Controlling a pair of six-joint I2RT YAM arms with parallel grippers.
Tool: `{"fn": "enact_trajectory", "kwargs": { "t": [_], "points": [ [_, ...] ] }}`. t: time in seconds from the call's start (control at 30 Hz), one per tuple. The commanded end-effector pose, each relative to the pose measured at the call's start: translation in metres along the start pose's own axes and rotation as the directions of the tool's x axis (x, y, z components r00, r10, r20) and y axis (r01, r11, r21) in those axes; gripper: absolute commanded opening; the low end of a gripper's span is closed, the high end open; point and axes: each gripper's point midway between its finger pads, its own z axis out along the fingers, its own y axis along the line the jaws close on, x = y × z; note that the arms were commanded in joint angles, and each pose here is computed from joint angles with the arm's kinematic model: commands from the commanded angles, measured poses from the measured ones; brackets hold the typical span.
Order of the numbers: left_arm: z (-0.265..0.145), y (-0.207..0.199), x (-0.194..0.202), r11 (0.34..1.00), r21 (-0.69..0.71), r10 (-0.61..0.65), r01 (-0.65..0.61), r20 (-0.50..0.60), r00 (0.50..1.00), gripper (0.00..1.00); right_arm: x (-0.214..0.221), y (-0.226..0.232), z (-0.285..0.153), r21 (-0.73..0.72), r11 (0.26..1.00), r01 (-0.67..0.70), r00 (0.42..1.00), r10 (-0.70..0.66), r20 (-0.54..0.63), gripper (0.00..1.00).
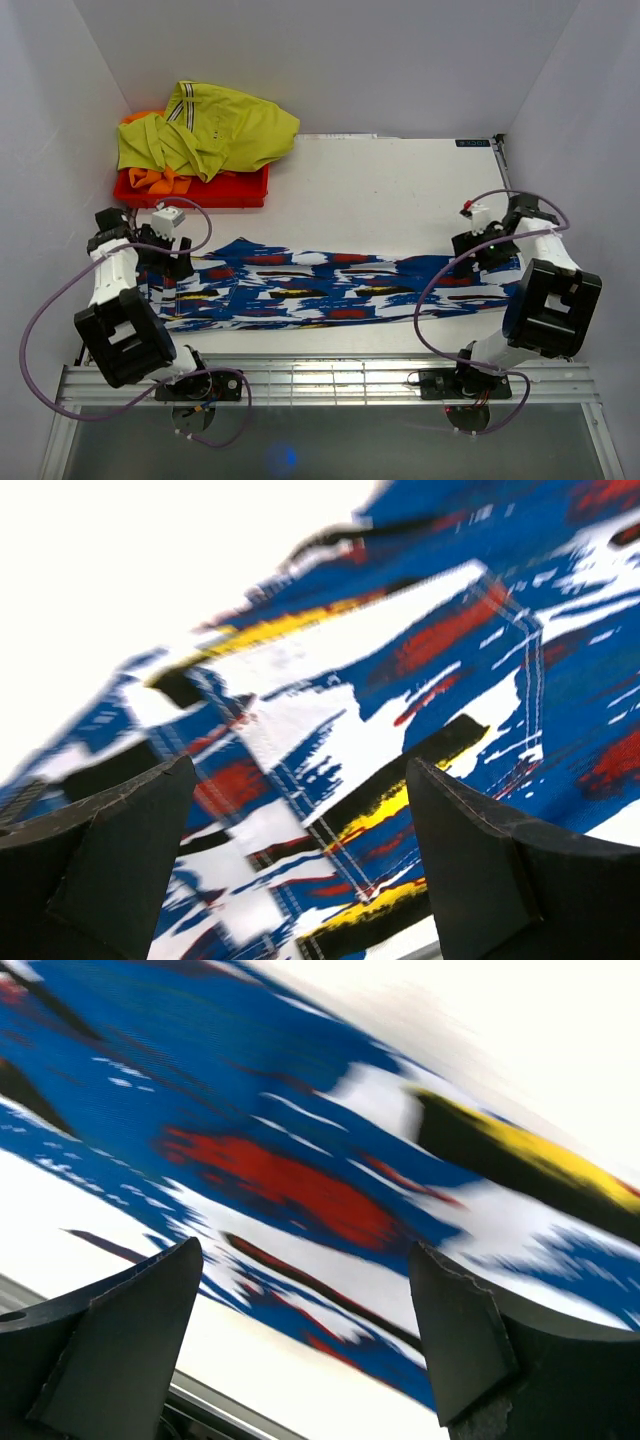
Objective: Fold and stack the trousers
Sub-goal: Fold the trousers
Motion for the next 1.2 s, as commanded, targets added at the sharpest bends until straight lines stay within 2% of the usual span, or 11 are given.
{"fn": "enact_trajectory", "kwargs": {
  "t": [0.0, 0.17, 0.2, 0.37, 0.5, 0.73, 0.93, 0.97, 1.03, 1.1, 1.17],
  "points": [
    [-0.031, -0.007, -0.038, 0.998, -0.041, 0.059, -0.054, 0.136, 0.989, 0.98, 0.015, -0.035, -0.04, 0.119, 0.989, -0.084, 0.996, 0.083, 0.011, 0.88],
    [-0.038, -0.013, -0.048, 0.997, -0.067, 0.042, -0.029, 0.198, 0.979, 0.98, 0.05, -0.078, -0.06, 0.177, 0.947, -0.269, 0.963, 0.263, 0.059, 0.84],
    [-0.039, -0.013, -0.049, 0.998, -0.068, 0.032, -0.018, 0.204, 0.978, 0.98, 0.064, -0.089, -0.063, 0.178, 0.923, -0.34, 0.94, 0.333, 0.068, 0.81],
    [-0.043, -0.013, -0.059, 0.997, -0.079, 0.026, -0.006, 0.251, 0.968, 0.98, 0.098, -0.121, -0.07, 0.187, 0.847, -0.498, 0.867, 0.486, 0.111, 0.75],
    [-0.044, -0.014, -0.062, 0.997, -0.077, 0.031, -0.01, 0.265, 0.964, 0.98, 0.112, -0.132, -0.058, 0.192, 0.83, -0.523, 0.852, 0.511, 0.112, 0.74],
    [-0.042, -0.009, -0.059, 0.995, -0.103, 0.04, -0.014, 0.253, 0.967, 0.98, 0.137, -0.114, -0.022, 0.165, 0.822, -0.545, 0.838, 0.544, 0.055, 0.68],
    [-0.042, -0.006, -0.06, 0.993, -0.117, 0.048, -0.018, 0.26, 0.964, 0.98, 0.137, -0.08, -0.009, 0.061, 0.826, -0.561, 0.828, 0.56, 0.027, 0.45],
    [-0.041, -0.006, -0.06, 0.993, -0.117, 0.047, -0.017, 0.258, 0.965, 0.98, 0.136, -0.077, -0.011, 0.052, 0.825, -0.563, 0.827, 0.562, 0.023, 0.35],
    [-0.039, -0.006, -0.059, 0.994, -0.112, 0.04, -0.011, 0.26, 0.965, 0.98, 0.125, -0.078, -0.019, 0.031, 0.831, -0.556, 0.831, 0.554, 0.052, 0.27],
    [-0.037, -0.006, -0.058, 0.994, -0.105, 0.028, 0.0, 0.261, 0.965, 0.98, 0.114, -0.071, -0.028, -0.009, 0.828, -0.561, 0.826, 0.56, 0.068, 0.13],
    [-0.035, -0.006, -0.058, 0.995, -0.099, 0.022, 0.004, 0.264, 0.964, 0.98, 0.099, -0.077, -0.044, -0.008, 0.842, -0.539, 0.835, 0.536, 0.12, 0.08]
  ]
}}
